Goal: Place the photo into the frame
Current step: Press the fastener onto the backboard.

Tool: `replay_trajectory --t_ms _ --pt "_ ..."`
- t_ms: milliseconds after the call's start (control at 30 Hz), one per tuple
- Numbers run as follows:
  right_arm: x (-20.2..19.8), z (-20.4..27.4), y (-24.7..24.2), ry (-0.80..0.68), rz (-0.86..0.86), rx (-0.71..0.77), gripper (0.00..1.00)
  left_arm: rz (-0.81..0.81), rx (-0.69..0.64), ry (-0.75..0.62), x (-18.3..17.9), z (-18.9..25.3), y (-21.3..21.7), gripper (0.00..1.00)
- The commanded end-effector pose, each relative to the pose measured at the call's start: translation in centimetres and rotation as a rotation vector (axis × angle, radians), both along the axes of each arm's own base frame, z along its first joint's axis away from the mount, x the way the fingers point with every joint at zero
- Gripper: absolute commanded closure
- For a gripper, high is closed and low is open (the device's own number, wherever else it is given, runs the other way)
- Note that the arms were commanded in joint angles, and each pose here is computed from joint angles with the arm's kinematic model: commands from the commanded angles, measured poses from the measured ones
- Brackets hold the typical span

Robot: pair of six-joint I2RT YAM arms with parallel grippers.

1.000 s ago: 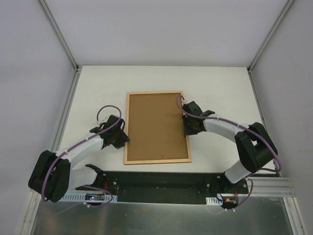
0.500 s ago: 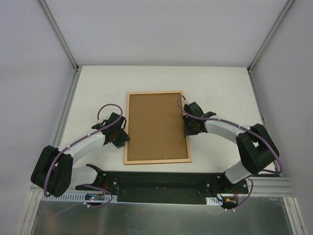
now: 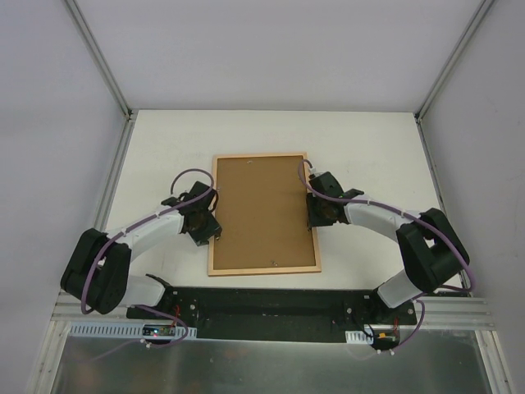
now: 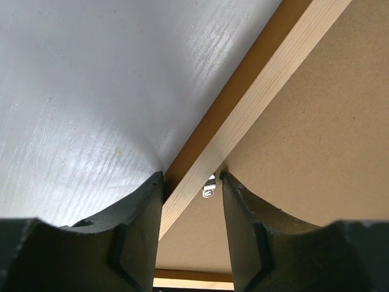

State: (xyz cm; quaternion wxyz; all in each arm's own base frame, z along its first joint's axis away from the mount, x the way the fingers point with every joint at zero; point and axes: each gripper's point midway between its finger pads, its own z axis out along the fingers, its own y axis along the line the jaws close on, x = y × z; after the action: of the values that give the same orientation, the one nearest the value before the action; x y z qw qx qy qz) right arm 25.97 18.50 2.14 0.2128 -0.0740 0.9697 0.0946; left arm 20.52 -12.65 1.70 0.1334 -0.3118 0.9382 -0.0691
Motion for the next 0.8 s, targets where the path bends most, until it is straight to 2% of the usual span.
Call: replay_trajectory --t_ms 0,133,233,267,567,767 --pt "-1.5 -2.2 0.1 0.053 0.013 0.004 0.68 -0.016 0.141 0.176 -4.0 -3.1 2.4 0.63" --pt "-1.6 -1.9 0.5 0.052 0.021 0.044 0.68 0.001 0.176 0.194 -4.2 -3.2 3.0 0.77" --pt "-1.5 -1.5 0.6 0.040 0.019 0.071 0.64 -0.013 0.209 0.203 -4.0 -3.0 3.3 0.98" --pt "-1.4 -1.5 0.7 0.037 0.020 0.077 0.63 -0.019 0.214 0.211 -3.8 -3.0 3.2 1.00" --pt "-1.3 -0.5 0.6 0.010 0.009 0.138 0.44 -0.073 0.284 0.274 -2.6 -2.6 2.4 1.00" --pt "-1.3 -0.3 0.5 0.006 -0.001 0.166 0.41 -0.120 0.314 0.317 -2.6 -2.2 2.6 1.00"
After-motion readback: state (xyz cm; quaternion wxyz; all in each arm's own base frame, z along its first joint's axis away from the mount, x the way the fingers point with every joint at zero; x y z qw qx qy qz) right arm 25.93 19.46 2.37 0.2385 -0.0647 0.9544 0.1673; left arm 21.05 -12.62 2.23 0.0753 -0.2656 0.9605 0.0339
